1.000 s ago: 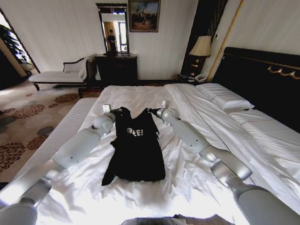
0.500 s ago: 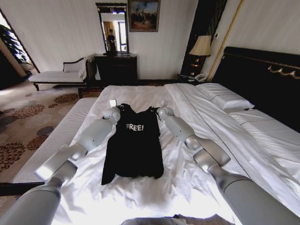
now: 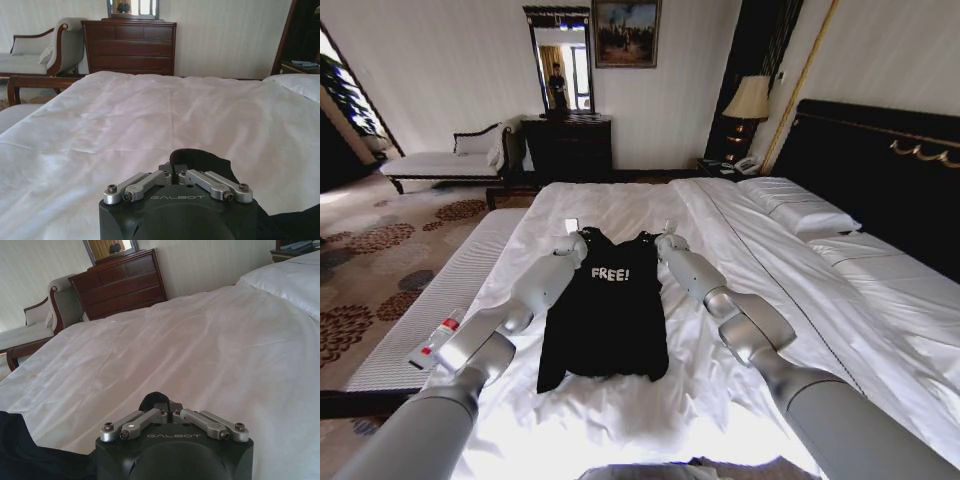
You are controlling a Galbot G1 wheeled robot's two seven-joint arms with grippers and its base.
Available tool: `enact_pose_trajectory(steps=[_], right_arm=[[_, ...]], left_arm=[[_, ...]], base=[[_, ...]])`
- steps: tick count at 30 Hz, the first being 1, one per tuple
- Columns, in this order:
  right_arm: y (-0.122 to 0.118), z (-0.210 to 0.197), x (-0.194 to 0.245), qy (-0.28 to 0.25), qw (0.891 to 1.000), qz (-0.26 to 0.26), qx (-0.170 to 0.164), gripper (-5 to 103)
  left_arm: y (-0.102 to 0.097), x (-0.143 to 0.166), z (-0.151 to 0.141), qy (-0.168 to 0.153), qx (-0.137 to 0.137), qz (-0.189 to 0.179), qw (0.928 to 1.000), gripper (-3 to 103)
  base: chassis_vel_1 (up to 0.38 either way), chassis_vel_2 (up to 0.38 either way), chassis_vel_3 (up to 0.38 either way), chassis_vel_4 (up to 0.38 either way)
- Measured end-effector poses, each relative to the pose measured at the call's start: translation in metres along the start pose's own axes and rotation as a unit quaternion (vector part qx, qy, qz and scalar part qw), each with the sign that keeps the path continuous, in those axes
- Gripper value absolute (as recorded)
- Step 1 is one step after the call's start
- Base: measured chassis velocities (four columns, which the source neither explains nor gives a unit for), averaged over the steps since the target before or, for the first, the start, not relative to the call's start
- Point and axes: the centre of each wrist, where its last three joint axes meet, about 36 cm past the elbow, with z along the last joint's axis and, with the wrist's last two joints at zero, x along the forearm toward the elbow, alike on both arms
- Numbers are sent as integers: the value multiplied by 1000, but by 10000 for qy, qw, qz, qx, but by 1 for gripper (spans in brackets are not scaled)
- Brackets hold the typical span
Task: Fold the clothes on the bed.
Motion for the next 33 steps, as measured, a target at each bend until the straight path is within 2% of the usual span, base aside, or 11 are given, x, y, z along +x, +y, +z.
enact_pose_trajectory(steps=[6, 9, 11, 14, 17, 19, 21, 26, 29, 31, 33], right_arm=[[-1, 4, -4, -15, 9999, 10, 168, 2], [-7, 8, -3, 69, 9996, 67, 277, 24], [-9, 9, -3, 81, 9995, 79, 287, 24], [-13, 11, -3, 103, 9995, 163, 248, 40], [-13, 11, -3, 80, 9996, 208, 183, 46], [-16, 8, -1, 14, 9996, 282, 90, 57], [-20, 7, 0, 4, 9995, 317, 49, 62], [-36, 4, 15, 73, 9994, 307, -122, 79], [-43, 0, 36, 68, 9993, 234, -269, 94], [-50, -3, 53, 48, 9994, 170, -312, 98], [-53, -4, 57, 48, 9993, 166, -321, 100]], left_arm=[[-8, -5, 5, 135, 272, -75, 9995, -1], [-13, -9, 12, 335, 383, -148, 9986, 15], [-14, -10, 13, 379, 427, -180, 9982, 21], [-14, -17, 16, 516, 564, -339, 9965, 32], [-11, -19, 18, 548, 583, -395, 9960, 37], [-4, -19, 18, 521, 553, -451, 9961, 54], [-1, -17, 18, 485, 520, -467, 9964, 54], [11, 1, 10, 270, 463, -319, 9981, 75], [31, 30, 8, -33, 148, -180, 9997, 86], [45, 50, 11, -188, -39, -117, 9997, 96], [47, 55, 12, -223, -68, -101, 9997, 96]], base=[[0, 0, 0, 0], [0, 0, 0, 0], [0, 0, 0, 0], [0, 0, 0, 0], [0, 0, 0, 0], [0, 0, 0, 0], [0, 0, 0, 0], [0, 0, 0, 0], [0, 0, 0, 0], [0, 0, 0, 0], [0, 0, 0, 0]])
